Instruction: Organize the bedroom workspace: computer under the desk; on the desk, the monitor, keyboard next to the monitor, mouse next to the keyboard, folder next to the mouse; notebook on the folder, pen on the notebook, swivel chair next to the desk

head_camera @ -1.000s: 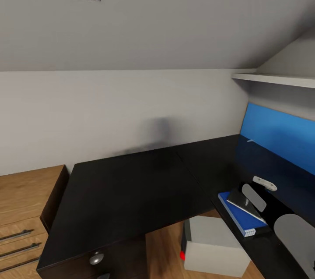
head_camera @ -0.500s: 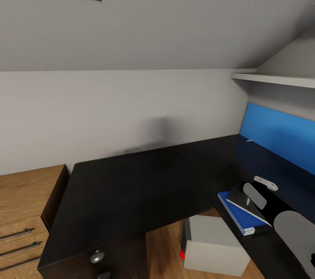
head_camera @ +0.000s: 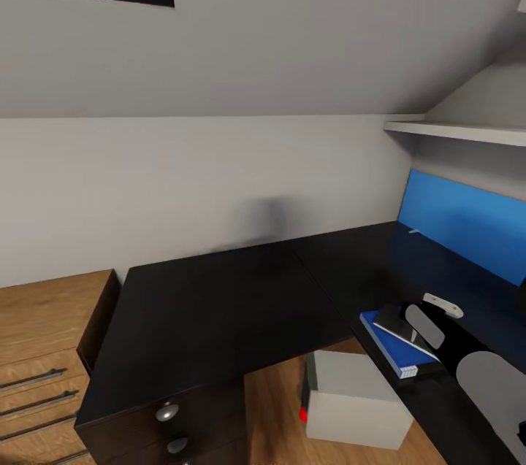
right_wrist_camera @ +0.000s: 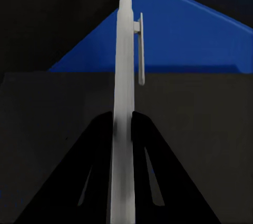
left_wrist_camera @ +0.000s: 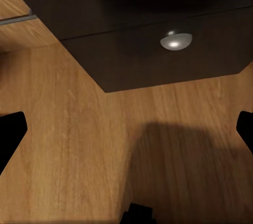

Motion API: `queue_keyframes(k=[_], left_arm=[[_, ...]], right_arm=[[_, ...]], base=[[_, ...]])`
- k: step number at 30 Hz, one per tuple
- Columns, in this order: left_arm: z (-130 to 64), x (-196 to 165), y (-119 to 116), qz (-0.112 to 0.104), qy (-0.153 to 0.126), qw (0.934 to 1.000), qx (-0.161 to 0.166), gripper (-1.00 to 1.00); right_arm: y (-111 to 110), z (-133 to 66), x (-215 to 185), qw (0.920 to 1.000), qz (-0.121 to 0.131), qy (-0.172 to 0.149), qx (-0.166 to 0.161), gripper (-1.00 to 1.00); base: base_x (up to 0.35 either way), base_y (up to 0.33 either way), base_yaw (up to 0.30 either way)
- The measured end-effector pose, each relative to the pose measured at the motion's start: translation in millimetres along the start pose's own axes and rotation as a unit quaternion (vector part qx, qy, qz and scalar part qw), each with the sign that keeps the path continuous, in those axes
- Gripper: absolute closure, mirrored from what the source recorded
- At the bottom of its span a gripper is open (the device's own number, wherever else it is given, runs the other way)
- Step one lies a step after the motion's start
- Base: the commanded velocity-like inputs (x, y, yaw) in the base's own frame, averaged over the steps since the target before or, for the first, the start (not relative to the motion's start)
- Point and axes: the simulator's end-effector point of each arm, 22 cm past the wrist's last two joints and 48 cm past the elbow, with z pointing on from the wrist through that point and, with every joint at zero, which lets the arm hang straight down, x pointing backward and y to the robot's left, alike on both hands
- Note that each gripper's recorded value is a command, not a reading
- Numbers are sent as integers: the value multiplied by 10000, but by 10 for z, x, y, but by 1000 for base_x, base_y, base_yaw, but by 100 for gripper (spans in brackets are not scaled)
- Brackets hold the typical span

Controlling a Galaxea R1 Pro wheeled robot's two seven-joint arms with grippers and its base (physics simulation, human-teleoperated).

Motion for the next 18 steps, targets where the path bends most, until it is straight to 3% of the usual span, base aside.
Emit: queue_keyframes(k=[18], left_arm=[[0,-8,-2,0,-12,10000,3,-100]], right_arm=[[15,-5,-1,10000,-9,-9,-11,100]], base=[[-38,0,0]])
